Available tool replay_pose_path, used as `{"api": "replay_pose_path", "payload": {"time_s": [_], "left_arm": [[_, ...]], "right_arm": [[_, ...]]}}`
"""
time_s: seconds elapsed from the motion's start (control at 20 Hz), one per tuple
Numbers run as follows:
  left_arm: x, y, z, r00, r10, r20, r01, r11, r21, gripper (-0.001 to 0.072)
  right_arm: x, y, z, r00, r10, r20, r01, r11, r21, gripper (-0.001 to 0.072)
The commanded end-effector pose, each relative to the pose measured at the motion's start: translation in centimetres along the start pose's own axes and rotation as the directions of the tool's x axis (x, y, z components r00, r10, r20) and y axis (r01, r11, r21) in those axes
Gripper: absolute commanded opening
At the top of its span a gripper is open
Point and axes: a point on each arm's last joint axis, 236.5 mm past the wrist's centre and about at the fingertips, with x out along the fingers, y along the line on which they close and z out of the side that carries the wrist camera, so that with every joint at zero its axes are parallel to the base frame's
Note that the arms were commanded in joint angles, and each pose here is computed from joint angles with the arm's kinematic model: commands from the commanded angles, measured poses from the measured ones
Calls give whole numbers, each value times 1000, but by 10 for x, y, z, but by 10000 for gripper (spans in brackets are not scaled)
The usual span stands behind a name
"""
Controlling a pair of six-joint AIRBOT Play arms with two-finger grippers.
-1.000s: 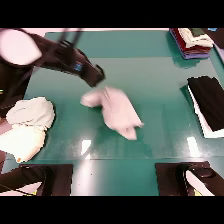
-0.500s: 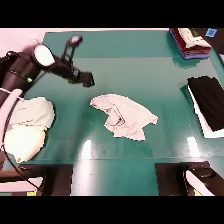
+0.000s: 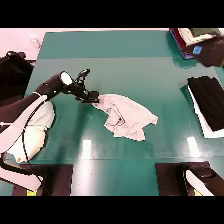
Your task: Fold the shirts.
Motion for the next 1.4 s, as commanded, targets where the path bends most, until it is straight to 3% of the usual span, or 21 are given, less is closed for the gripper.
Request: {"api": "replay_pose_path", "payload": {"time_s": [0.0, 0.05, 0.1, 0.15, 0.2, 0.4, 0.65, 0.75, 0.8, 0.85, 1.0, 1.2, 1.35], "left_arm": [[-8, -6, 21, 999, -14, 47, 13, 1000, 16, 26], [-14, -10, 28, 998, -18, 58, 15, 999, 37, 25], [-21, -16, 35, 997, -26, 69, 21, 997, 67, 25], [-25, -20, 39, 997, -32, 76, 26, 997, 76, 26], [-29, -23, 43, 996, -36, 85, 28, 996, 83, 25], [-30, -24, 44, 996, -35, 84, 28, 996, 87, 25], [-30, -24, 41, 997, -36, 70, 30, 996, 86, 26], [-30, -24, 40, 997, -36, 69, 30, 996, 87, 25], [-30, -24, 40, 997, -36, 68, 30, 996, 87, 25], [-30, -24, 40, 997, -37, 66, 31, 996, 88, 25], [-46, -35, 45, 995, -48, 83, 38, 993, 111, 25], [-166, -87, 87, 942, -65, 328, -40, 952, 304, 25], [-314, -156, 90, 806, -178, 565, -125, 881, 456, 25]], "right_arm": [[14, -68, -63, 982, -80, -171, 110, 978, 175, 20], [15, -93, -89, 967, -95, -238, 155, 956, 249, 40], [17, -116, -116, 948, -95, -303, 197, 924, 327, 208], [20, -138, -147, 927, -82, -365, 240, 879, 411, 433], [24, -159, -180, 903, -69, -423, 289, 827, 482, 479], [59, -188, -278, 825, 31, -564, 370, 724, 582, 479], [118, -174, -327, 738, 76, -671, 380, 775, 505, 479], [138, -167, -329, 719, 77, -691, 360, 809, 465, 476], [147, -165, -328, 715, 75, -695, 349, 824, 447, 429], [152, -163, -326, 712, 69, -699, 339, 838, 428, 357], [153, -160, -315, 694, 21, -720, 306, 896, 321, 17], [121, -137, -205, 807, -77, -585, 207, 965, 158, 17], [59, -92, -84, 933, -141, -330, 154, 988, 13, 17]]}}
